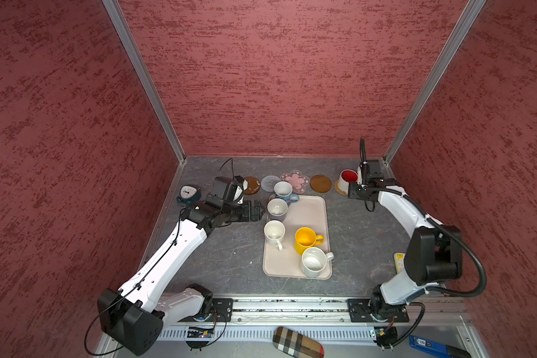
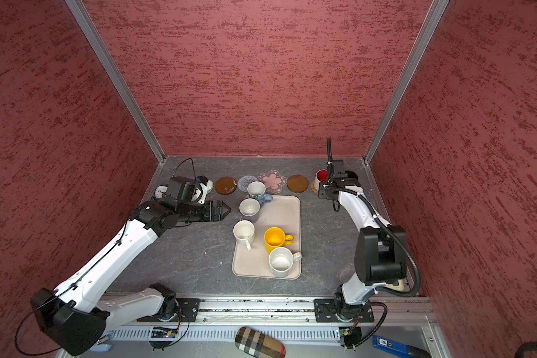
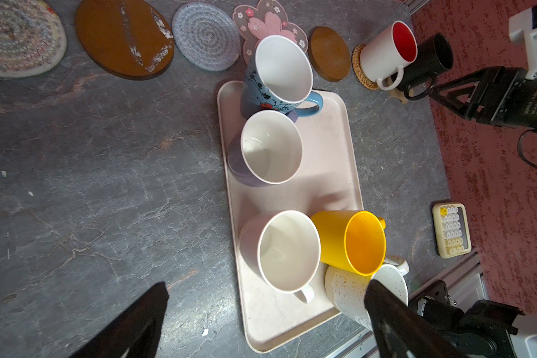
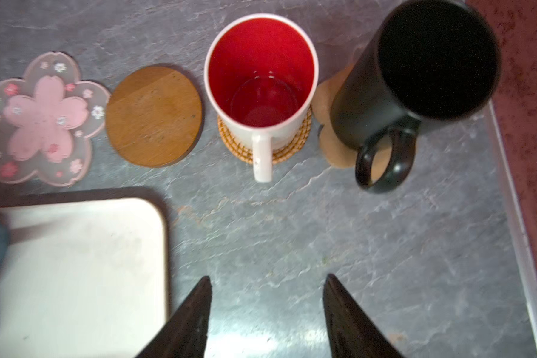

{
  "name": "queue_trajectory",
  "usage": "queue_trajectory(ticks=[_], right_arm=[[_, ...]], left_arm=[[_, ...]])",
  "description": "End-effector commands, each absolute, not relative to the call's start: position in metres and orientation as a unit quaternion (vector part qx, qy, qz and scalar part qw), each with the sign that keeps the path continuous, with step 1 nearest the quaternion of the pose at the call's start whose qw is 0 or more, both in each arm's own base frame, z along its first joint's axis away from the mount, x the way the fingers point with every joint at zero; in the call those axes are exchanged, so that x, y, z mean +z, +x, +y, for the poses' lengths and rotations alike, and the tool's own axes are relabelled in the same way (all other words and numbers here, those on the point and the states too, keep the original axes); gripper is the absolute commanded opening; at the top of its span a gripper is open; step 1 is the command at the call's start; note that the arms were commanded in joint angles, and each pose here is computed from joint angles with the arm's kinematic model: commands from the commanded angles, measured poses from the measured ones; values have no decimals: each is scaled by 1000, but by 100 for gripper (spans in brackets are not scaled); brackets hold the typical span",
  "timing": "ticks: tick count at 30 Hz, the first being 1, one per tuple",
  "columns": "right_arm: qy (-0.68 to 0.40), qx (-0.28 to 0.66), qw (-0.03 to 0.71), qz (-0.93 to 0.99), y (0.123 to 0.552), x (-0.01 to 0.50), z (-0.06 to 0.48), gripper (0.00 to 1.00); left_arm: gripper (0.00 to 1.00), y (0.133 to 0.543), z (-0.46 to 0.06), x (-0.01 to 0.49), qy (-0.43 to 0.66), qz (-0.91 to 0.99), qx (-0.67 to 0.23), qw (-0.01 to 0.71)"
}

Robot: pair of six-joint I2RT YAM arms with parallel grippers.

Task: Place cups on coasters
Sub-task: Place the cup on the coaster, then move the cup from the tray.

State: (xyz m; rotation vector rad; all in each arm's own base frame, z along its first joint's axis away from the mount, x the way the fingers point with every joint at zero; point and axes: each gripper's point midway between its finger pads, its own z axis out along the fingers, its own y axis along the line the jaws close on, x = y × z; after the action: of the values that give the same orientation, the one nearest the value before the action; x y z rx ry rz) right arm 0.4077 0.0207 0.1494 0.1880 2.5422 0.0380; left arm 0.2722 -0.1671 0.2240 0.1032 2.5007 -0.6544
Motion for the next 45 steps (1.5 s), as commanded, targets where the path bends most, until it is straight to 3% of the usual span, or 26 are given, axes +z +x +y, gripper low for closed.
queue_trajectory(ticks=[1, 8, 23, 31, 45], right_arm=[[36, 60, 244, 967, 371, 144, 51, 44], [2, 90, 220, 971, 310, 144, 95, 57], [-45, 128, 159, 978, 226, 119, 146, 66], [-67, 123, 138, 981, 212, 104, 167, 69], [-80, 94, 137, 983, 225, 91, 170, 68]], left_arm=[[100, 263, -170, 219, 40, 932, -252, 259], [100, 257, -173, 216, 43, 930, -257, 257], [100, 255, -174, 207, 50, 931, -259, 251], [100, 256, -176, 208, 51, 930, -262, 253], [100, 257, -174, 207, 50, 931, -260, 251]])
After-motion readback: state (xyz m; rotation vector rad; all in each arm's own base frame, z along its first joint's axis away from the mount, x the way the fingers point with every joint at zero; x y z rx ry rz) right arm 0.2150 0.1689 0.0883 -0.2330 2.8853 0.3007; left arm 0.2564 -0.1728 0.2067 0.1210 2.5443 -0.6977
